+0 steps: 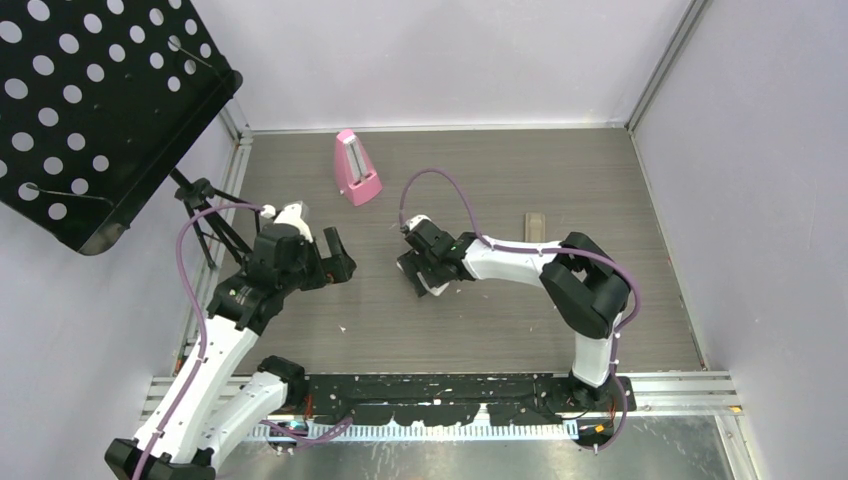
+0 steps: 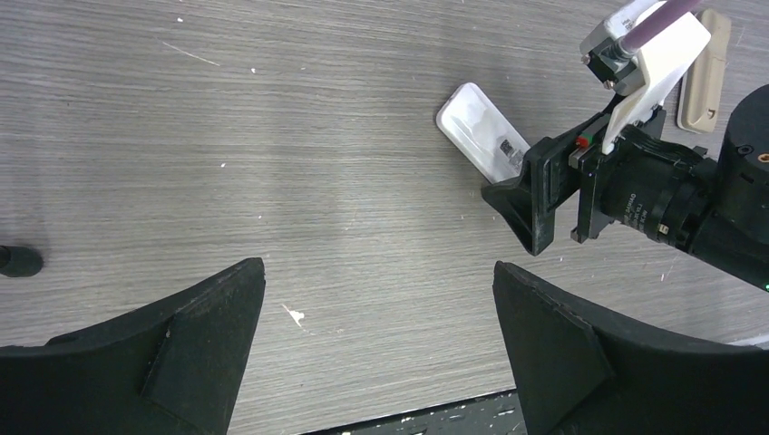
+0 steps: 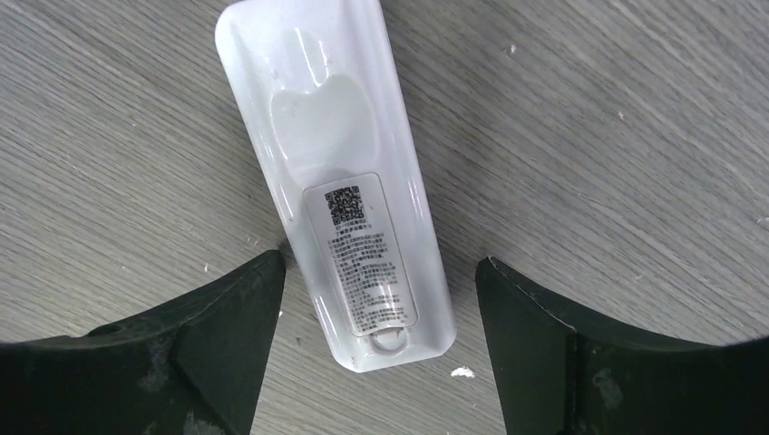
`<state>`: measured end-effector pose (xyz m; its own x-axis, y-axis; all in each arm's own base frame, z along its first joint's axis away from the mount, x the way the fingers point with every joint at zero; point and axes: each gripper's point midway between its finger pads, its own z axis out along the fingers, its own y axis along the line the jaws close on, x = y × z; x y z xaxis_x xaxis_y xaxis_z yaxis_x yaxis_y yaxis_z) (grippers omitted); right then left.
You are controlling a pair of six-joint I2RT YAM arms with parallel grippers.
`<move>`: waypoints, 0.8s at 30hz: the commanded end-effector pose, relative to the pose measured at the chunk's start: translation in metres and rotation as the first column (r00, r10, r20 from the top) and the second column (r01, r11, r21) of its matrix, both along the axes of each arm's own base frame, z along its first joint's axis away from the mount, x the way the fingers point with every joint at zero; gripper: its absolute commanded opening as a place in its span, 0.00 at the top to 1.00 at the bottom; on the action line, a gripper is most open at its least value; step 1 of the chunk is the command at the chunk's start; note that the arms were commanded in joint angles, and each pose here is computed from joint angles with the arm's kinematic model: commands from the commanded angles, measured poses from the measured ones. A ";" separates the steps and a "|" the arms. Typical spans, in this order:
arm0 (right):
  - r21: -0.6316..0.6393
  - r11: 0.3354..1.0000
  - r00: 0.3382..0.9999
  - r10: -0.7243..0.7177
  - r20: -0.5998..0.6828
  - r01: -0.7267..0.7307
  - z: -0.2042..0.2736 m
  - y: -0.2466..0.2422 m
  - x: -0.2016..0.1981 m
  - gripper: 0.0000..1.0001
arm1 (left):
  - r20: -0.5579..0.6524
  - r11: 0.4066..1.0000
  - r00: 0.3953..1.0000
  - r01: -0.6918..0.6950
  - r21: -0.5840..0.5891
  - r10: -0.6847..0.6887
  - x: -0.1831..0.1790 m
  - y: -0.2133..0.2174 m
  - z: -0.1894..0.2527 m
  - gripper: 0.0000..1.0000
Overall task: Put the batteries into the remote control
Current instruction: Move the remote control to the center of the board.
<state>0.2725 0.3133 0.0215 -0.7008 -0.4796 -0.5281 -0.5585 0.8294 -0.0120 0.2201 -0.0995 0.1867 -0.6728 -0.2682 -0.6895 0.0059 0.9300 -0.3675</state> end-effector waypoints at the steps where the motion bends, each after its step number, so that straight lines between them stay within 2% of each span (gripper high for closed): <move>1: 0.027 1.000 1.000 -0.001 0.027 0.000 0.006 0.011 0.007 0.20 | 0.047 1.000 0.999 0.028 -0.002 -0.028 -0.001 -0.001 0.020 0.00; 2: 0.026 1.000 1.000 -0.010 0.013 0.010 0.003 0.011 0.007 0.24 | 0.049 1.000 0.998 0.028 -0.003 -0.028 -0.001 -0.001 0.021 0.00; 4: 0.027 0.999 0.999 -0.040 -0.009 0.040 -0.001 0.009 0.009 0.41 | 0.054 1.000 0.998 0.028 -0.004 -0.028 -0.002 -0.001 0.024 0.02; 6: 0.025 0.995 0.995 -0.098 0.010 0.097 -0.001 0.004 0.015 0.48 | 0.056 1.000 0.998 0.025 -0.002 -0.025 -0.003 0.001 0.026 0.02; 9: 0.006 0.963 0.956 -0.267 0.122 0.268 0.011 -0.020 0.035 0.56 | 0.050 1.000 0.998 0.025 -0.001 -0.025 -0.006 0.002 0.031 0.02; 12: -0.011 0.863 0.834 -0.486 0.261 0.506 0.030 -0.071 0.057 0.56 | 0.050 1.000 0.998 0.024 0.007 -0.024 -0.008 0.004 0.037 0.02; 15: 0.047 0.782 0.750 -0.611 0.254 0.622 0.036 -0.103 0.066 0.56 | 0.051 1.000 0.998 0.022 0.016 -0.023 -0.010 0.006 0.040 0.02; 21: 0.024 0.757 0.742 -0.646 0.178 0.653 0.012 -0.126 0.068 0.54 | 0.064 1.000 0.998 0.022 0.016 -0.023 -0.011 0.007 0.048 0.02; 24: 0.024 0.757 0.746 -0.649 0.149 0.653 0.007 -0.128 0.069 0.44 | 0.070 1.000 0.997 0.023 0.016 -0.024 -0.013 0.008 0.053 0.02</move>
<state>0.3392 0.1822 0.0241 -0.7839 0.0036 -0.6209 0.1002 0.9876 -0.1207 0.2091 -0.0947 0.2201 -0.6592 -0.2532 -0.7080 0.0277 0.9328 -0.3594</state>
